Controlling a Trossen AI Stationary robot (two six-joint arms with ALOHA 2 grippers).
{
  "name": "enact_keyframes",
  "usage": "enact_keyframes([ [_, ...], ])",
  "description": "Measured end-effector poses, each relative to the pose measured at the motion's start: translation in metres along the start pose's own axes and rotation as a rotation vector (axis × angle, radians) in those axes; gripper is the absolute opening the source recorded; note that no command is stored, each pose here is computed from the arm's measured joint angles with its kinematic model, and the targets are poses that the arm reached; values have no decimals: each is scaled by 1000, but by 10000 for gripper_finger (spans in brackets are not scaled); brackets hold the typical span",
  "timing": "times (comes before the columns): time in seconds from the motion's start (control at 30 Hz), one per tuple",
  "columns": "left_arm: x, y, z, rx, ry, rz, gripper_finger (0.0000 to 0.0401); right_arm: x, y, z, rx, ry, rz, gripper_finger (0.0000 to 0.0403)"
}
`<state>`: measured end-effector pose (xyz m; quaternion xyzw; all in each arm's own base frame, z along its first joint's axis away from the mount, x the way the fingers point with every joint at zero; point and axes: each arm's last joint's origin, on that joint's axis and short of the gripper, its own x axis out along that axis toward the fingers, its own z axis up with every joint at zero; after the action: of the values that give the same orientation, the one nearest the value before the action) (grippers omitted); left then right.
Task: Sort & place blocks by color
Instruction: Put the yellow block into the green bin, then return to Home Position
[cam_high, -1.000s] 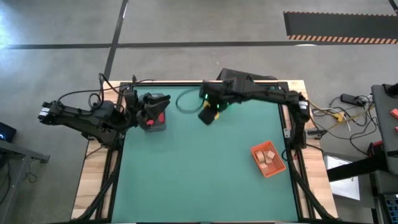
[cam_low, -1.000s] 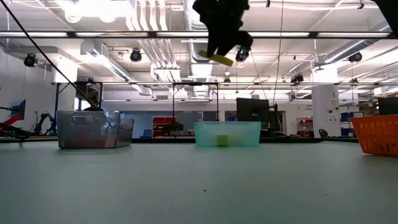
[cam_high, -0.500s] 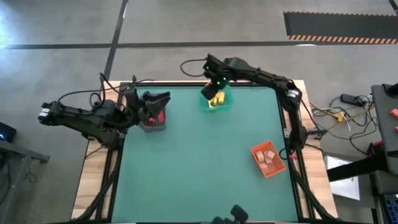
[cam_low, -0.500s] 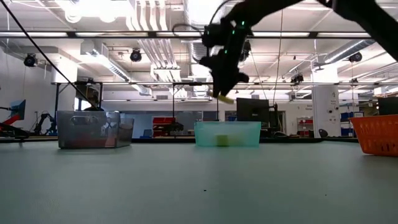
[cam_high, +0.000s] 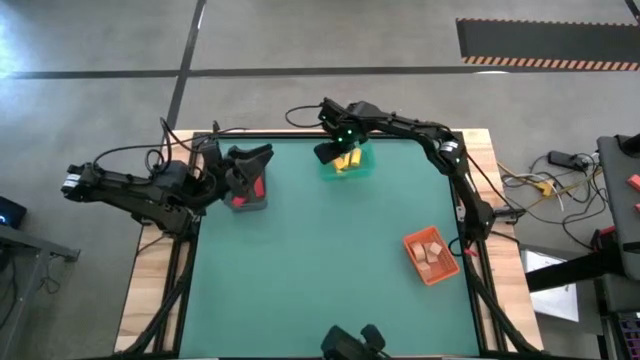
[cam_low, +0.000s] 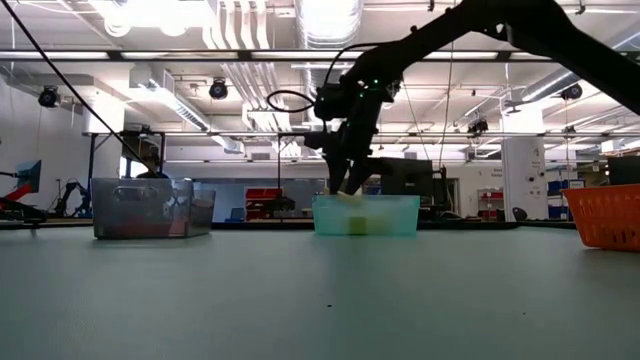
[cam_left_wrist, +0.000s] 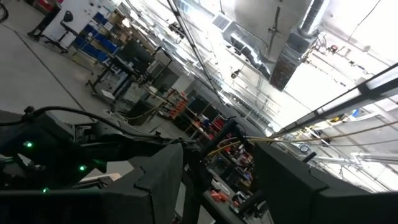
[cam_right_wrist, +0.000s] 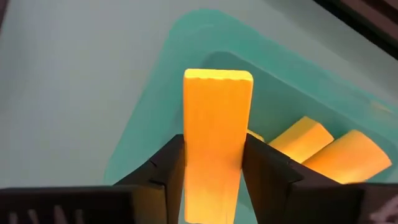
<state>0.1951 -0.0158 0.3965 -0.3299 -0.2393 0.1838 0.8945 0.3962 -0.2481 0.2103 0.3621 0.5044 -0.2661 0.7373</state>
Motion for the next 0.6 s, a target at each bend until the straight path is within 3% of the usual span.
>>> enact_keyframes([
  [0.2,1,1,1,4,-9,12,181,3,-1,0,4,3,-12,160],
  [0.6,2,3,1,10,-22,32,181,-15,2,0,6,-30,2,183],
])
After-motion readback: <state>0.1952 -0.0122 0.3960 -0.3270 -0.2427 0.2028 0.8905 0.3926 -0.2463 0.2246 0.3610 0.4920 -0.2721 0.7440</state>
